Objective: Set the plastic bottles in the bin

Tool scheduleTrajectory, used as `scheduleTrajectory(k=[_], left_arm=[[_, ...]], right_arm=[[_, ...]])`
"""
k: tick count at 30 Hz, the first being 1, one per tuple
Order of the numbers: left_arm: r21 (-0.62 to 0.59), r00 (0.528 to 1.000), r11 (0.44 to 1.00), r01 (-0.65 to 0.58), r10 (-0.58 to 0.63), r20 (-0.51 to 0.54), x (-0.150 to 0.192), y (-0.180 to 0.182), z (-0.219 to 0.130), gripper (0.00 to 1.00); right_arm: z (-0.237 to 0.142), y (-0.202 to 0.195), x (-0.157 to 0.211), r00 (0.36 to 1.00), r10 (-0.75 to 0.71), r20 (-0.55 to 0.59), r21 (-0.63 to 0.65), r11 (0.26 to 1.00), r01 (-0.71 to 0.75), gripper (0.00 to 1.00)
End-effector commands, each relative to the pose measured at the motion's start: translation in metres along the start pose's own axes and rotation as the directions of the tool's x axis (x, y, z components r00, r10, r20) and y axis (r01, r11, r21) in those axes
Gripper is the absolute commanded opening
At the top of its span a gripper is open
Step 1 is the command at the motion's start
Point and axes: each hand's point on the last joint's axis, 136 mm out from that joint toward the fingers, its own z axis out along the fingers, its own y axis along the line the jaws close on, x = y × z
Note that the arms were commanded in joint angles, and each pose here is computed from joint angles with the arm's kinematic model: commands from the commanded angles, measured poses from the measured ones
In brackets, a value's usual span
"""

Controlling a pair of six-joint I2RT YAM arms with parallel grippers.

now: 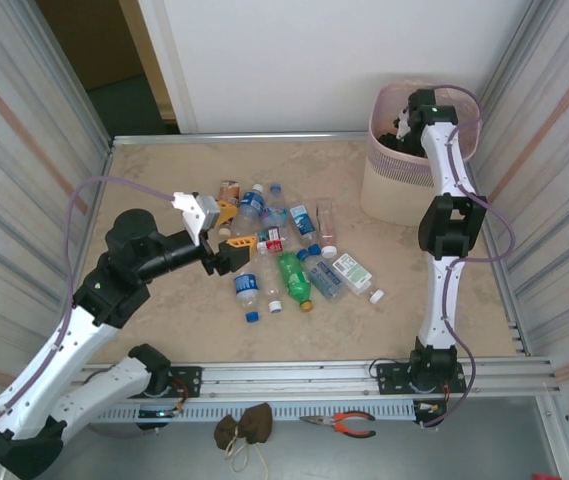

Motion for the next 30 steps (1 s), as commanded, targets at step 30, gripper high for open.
scheduleTrajectory(k=[30], left_arm=[[-0.121, 0.999, 0.992, 0.039, -0.041, -0.011, 0.011, 0.017, -0.018, 0.82]], right_arm=[[-0.158, 0.04, -0.009, 0.96, -0.049, 0.275, -0.033, 0.998, 0.06, 0.92]])
